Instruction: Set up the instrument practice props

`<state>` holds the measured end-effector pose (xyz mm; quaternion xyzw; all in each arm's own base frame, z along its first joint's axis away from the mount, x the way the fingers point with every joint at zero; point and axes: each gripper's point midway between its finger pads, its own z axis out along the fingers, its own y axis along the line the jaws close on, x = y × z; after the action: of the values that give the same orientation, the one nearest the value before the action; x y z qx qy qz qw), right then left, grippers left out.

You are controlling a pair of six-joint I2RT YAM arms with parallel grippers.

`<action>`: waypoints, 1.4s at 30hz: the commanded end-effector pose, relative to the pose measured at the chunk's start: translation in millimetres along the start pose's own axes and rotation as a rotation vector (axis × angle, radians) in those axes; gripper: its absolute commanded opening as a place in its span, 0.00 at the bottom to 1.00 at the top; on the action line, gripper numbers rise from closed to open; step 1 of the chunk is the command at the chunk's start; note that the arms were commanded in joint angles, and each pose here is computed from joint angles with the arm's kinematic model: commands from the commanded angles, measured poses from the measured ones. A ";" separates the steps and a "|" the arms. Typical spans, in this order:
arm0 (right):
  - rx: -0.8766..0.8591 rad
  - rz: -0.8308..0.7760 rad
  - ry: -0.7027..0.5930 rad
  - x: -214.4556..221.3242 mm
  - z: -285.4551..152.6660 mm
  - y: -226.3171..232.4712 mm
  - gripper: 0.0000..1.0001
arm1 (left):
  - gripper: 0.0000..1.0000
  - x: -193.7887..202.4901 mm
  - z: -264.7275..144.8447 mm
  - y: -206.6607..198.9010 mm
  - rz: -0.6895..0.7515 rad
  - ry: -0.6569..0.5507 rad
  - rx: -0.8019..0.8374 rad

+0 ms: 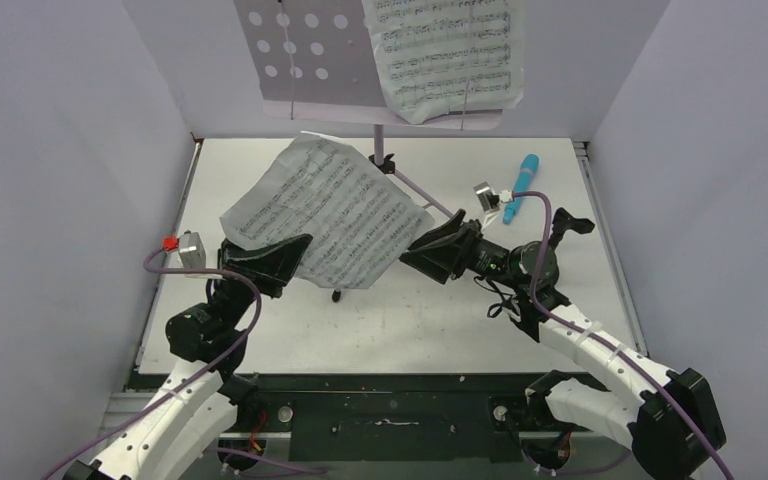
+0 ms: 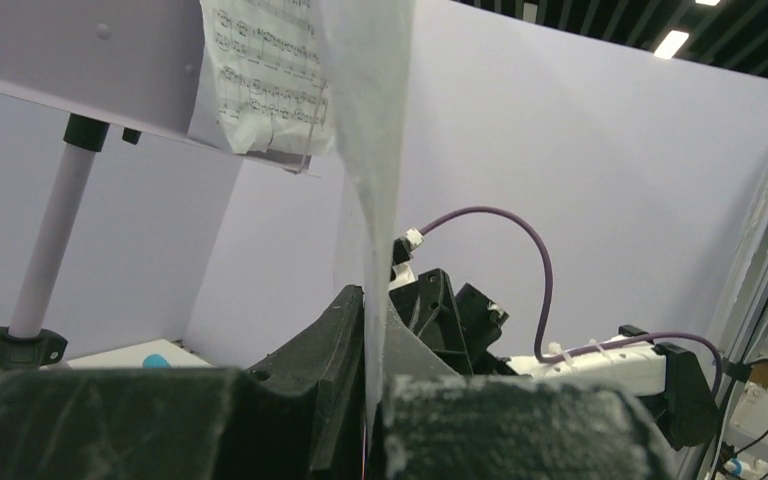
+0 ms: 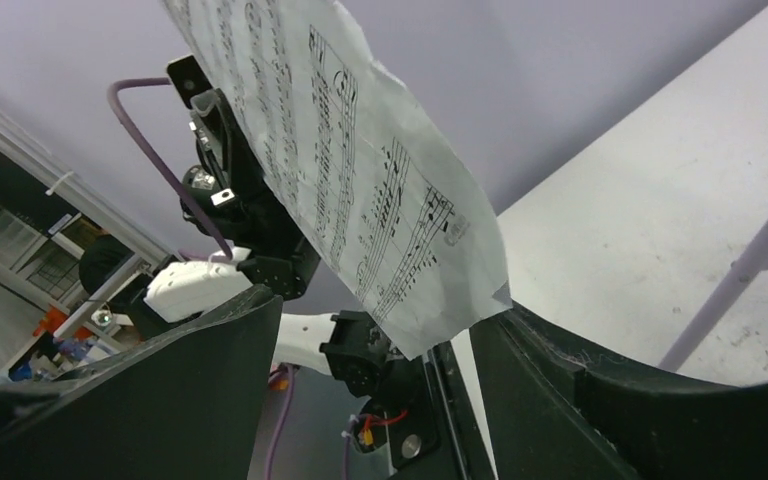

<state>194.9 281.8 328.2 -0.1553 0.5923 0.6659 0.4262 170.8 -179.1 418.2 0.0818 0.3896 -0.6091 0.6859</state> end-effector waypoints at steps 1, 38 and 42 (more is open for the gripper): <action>-0.161 -0.076 -0.108 -23.7 11.1 39.1 0.68 | 0.00 -30.0 5.4 -12.7 -0.021 -0.146 0.051; 0.316 -0.481 0.184 -25.8 0.3 -15.4 0.05 | 0.97 52.3 -70.0 93.5 0.233 0.344 -0.504; 0.388 -0.497 0.329 -8.8 -15.5 -30.6 0.05 | 0.97 60.8 -101.4 111.3 0.364 0.544 -0.622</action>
<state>217.2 277.7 338.6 -0.2744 0.6678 0.4522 0.5237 219.9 -161.2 309.0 0.0467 0.6114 -0.4176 0.6705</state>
